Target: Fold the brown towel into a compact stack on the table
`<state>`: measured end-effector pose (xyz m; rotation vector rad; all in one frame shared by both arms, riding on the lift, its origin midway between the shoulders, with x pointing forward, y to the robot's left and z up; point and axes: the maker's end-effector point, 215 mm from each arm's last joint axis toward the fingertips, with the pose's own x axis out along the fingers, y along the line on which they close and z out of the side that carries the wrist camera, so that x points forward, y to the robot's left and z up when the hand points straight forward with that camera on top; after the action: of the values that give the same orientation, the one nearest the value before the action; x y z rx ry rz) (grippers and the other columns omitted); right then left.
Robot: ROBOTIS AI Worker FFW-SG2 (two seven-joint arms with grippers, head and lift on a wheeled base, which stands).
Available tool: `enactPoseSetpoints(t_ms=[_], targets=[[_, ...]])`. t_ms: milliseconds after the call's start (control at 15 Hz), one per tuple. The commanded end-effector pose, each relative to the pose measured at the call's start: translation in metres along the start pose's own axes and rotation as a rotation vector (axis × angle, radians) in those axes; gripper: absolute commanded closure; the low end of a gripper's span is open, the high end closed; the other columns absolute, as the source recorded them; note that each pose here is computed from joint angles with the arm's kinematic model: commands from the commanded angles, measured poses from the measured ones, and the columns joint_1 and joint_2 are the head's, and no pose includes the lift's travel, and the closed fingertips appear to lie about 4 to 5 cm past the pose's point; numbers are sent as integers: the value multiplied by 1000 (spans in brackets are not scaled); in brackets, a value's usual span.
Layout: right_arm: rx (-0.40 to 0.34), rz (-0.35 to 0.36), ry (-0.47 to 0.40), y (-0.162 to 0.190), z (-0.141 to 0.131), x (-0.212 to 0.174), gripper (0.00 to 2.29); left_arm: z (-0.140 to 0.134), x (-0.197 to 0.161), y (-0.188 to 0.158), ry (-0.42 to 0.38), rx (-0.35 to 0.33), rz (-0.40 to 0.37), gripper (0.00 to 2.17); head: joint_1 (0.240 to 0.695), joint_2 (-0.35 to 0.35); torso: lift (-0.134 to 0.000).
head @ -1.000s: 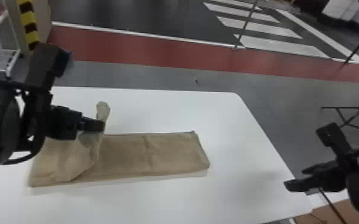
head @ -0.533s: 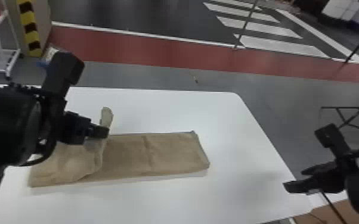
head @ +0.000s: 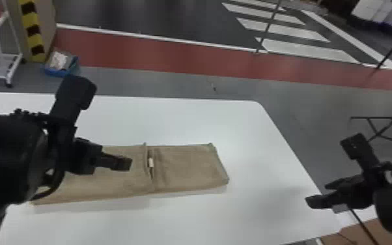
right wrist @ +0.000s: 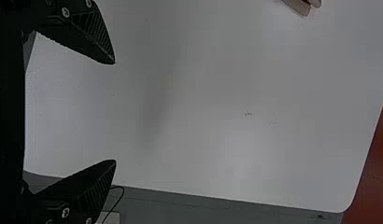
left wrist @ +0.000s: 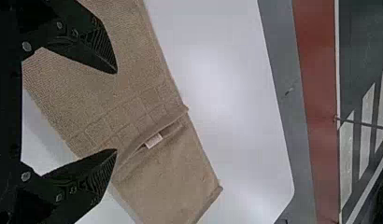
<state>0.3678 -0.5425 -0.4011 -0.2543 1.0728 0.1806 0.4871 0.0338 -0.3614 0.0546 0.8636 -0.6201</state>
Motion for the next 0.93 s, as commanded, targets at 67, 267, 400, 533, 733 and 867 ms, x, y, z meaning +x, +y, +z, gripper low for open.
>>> enactPoseSetpoints(t_ms=[67,267,400,533,733,867], targets=[[35,45,-43,32,35,4,134,-7,-18,19,-50,-77,3,36,695,-350,-124],[107,134,-101,96,85,12,134,-21,-40,55,-125,-173,-1,49,695,-350,-124],[180,175,-99,144,114,27,134,-45,-56,91,-140,-230,19,87,695,-350,-124],[176,217,-159,192,166,32,130,-78,-73,129,-112,-265,73,87,695,-307,-124],[169,245,-249,251,238,31,134,-95,-93,162,-137,-286,108,87,695,-139,-124],[175,307,-263,295,265,34,134,-105,-104,178,-150,-279,128,87,695,-55,-124]])
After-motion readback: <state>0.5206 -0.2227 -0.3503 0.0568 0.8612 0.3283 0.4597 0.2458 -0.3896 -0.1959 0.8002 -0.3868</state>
